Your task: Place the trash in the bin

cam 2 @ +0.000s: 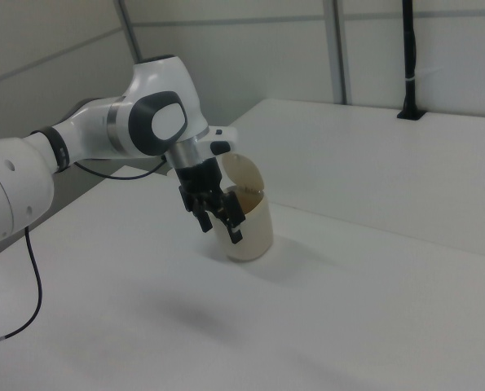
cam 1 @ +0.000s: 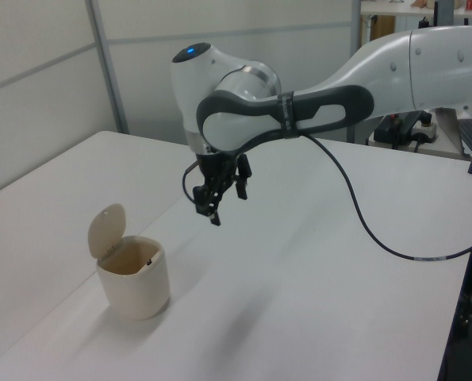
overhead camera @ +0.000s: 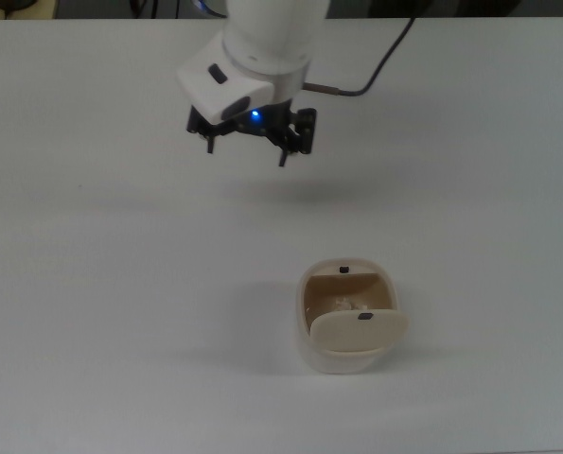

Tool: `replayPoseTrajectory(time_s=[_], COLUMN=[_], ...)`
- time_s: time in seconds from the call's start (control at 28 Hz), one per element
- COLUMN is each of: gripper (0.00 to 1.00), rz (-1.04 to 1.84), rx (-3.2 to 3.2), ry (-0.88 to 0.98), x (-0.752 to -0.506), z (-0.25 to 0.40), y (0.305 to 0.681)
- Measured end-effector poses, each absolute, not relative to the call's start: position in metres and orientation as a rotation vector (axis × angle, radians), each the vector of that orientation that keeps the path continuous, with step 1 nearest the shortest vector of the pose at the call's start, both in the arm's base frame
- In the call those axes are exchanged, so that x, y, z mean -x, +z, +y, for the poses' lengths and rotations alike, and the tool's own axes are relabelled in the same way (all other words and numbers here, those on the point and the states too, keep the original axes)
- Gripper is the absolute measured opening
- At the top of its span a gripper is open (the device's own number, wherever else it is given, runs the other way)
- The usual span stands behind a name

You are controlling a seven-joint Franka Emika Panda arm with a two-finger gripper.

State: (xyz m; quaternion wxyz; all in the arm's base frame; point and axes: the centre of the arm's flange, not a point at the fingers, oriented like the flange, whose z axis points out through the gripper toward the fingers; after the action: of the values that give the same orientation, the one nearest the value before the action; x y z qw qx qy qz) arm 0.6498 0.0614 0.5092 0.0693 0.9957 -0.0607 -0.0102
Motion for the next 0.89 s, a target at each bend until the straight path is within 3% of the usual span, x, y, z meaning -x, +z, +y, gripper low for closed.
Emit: replayPoseTrajectory(time_s=[0.46, 0.89], gripper=[1.0, 1.0], rz=[-0.152, -0.165], rx=[-3.008, -3.01], ry=[-0.136, -0.103], x=[-0.638, -0.631], z=[-0.022, -0.036], y=[0.521, 0.539])
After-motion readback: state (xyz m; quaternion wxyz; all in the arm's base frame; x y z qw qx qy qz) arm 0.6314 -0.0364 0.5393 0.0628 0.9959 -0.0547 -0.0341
